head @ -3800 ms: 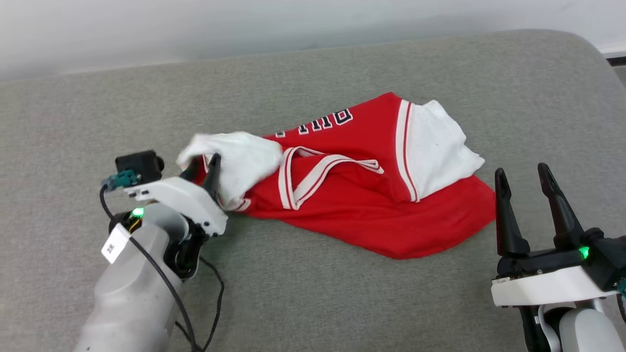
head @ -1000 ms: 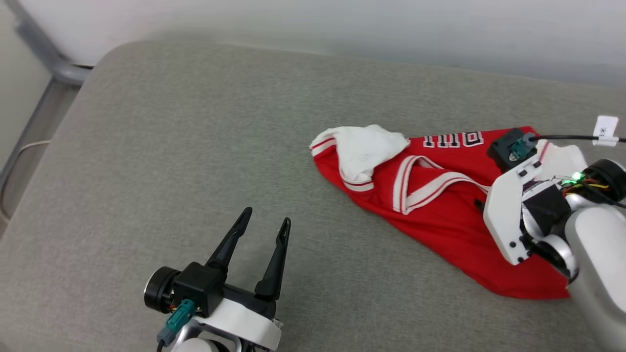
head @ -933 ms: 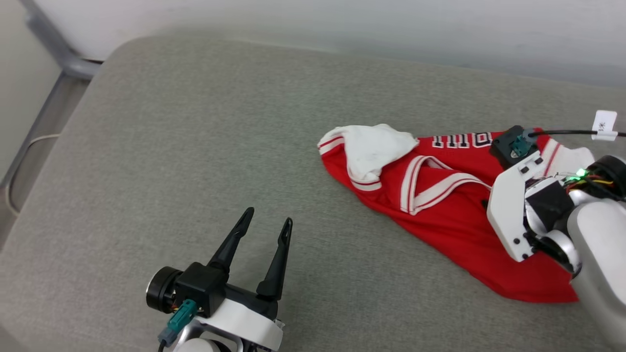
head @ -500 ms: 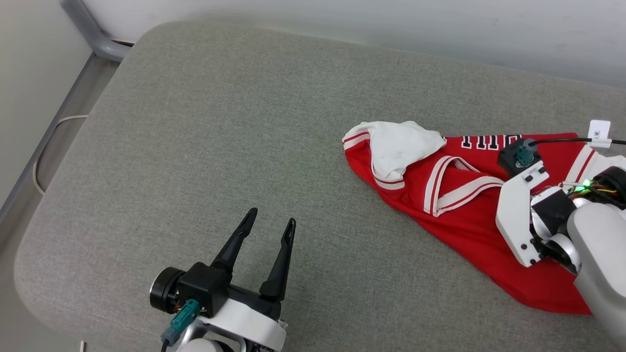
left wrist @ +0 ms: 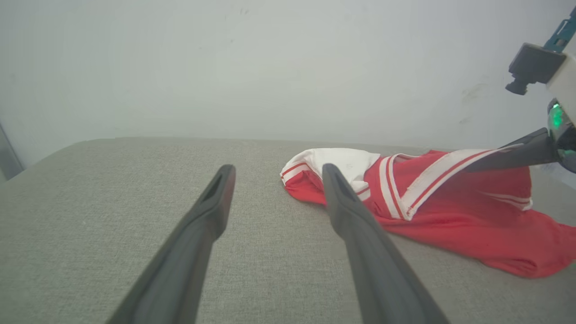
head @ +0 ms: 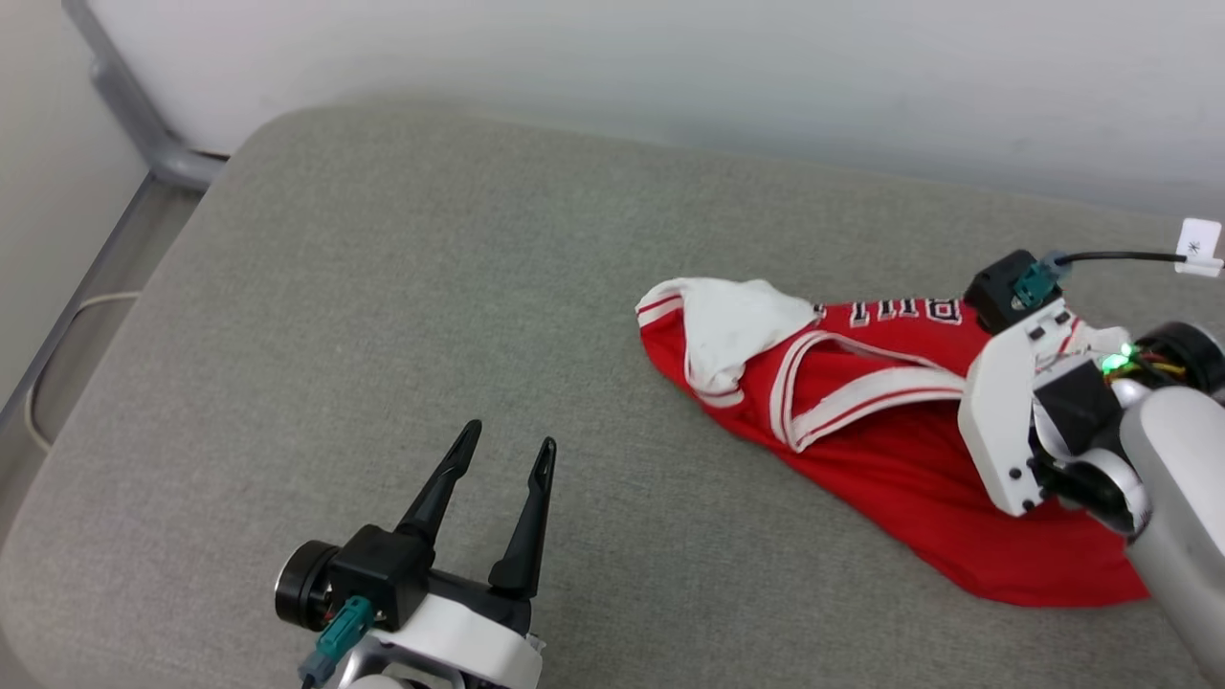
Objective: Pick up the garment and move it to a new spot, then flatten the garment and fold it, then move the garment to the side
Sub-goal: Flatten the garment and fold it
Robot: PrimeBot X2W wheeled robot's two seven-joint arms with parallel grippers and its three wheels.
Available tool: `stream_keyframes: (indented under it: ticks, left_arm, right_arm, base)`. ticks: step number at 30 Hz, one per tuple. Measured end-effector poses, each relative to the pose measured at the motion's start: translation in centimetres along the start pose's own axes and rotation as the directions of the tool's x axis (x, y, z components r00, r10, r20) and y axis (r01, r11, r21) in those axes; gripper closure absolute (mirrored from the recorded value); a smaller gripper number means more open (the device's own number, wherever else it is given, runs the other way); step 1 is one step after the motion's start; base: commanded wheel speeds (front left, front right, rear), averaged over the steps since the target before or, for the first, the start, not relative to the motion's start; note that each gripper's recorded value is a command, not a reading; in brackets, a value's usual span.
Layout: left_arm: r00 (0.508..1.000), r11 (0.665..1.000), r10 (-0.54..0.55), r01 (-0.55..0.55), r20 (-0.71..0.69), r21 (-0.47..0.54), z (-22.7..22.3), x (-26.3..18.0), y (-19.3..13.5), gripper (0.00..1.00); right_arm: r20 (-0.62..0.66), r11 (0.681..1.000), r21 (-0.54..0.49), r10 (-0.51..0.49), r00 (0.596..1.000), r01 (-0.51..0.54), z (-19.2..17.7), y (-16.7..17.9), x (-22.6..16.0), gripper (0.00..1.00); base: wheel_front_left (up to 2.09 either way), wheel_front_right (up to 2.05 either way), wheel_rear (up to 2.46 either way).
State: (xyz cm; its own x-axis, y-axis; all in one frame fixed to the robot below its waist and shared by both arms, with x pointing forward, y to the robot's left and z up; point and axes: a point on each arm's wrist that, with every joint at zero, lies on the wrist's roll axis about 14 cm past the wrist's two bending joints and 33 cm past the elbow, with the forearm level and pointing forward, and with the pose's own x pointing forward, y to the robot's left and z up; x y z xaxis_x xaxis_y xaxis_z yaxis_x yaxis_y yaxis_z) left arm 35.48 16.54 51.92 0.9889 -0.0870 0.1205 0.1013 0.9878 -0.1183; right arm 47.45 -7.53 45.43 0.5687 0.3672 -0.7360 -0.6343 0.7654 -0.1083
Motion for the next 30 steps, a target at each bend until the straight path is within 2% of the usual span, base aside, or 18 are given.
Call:
stream_keyframes:
  ticks: [9, 18, 21, 22, 23, 24, 27, 30]
  left_arm:
    - [0.999, 1.000, -0.029, 0.029, 0.026, -0.010, 0.7, -0.6, -1.0, 0.00]
    - [0.997, 0.997, -0.068, 0.068, 0.022, -0.021, 0.5, -0.8, -2.3, 0.00]
    - [0.996, 0.996, -0.087, 0.087, -0.001, -0.027, -0.2, -0.7, -2.9, 0.00]
    - [0.996, 0.996, -0.090, 0.090, -0.002, -0.028, -0.3, -0.6, -3.0, 0.00]
    - [0.996, 0.995, -0.092, 0.092, -0.005, -0.028, -0.4, -0.6, -3.0, 0.00]
    - [0.995, 0.995, -0.097, 0.096, -0.006, -0.028, -0.4, -0.5, -3.1, 0.00]
    - [0.995, 0.994, -0.104, 0.104, -0.005, -0.027, -0.4, -0.3, -3.3, 0.00]
    - [0.993, 0.993, -0.115, 0.115, 0.000, -0.028, -0.3, -0.1, -3.6, 0.00]
  right_arm:
    - [0.004, 0.995, 0.050, 0.088, 0.996, -0.088, -2.9, 2.7, -5.5, 1.00]
    - [-0.216, 0.973, 0.162, 0.200, 0.956, -0.167, -14.7, 9.5, -8.0, 1.00]
    - [-0.192, 0.977, 0.173, 0.158, 0.969, -0.125, -16.5, 10.5, -6.9, 1.00]
    - [-0.175, 0.975, 0.190, 0.153, 0.972, -0.119, -16.5, 10.6, -6.6, 0.86]
    - [-0.152, 0.973, 0.201, 0.146, 0.978, -0.114, -16.3, 10.7, -6.4, 0.04]
    - [-0.131, 0.972, 0.207, 0.138, 0.982, -0.109, -16.1, 10.8, -6.2, 0.00]
    - [-0.064, 0.968, 0.229, 0.117, 0.991, -0.100, -15.2, 10.6, -6.0, 0.00]
    - [0.062, 0.966, 0.244, 0.071, 0.996, -0.084, -12.5, 9.2, -6.6, 0.00]
  base:
    - [0.00, 0.00, 0.00]
    - [0.00, 0.00, 0.00]
    - [0.00, 0.00, 0.00]
    - [0.00, 0.00, 0.00]
    - [0.00, 0.00, 0.00]
    - [0.00, 0.00, 0.00]
    - [0.00, 0.00, 0.00]
    - [0.00, 0.00, 0.00]
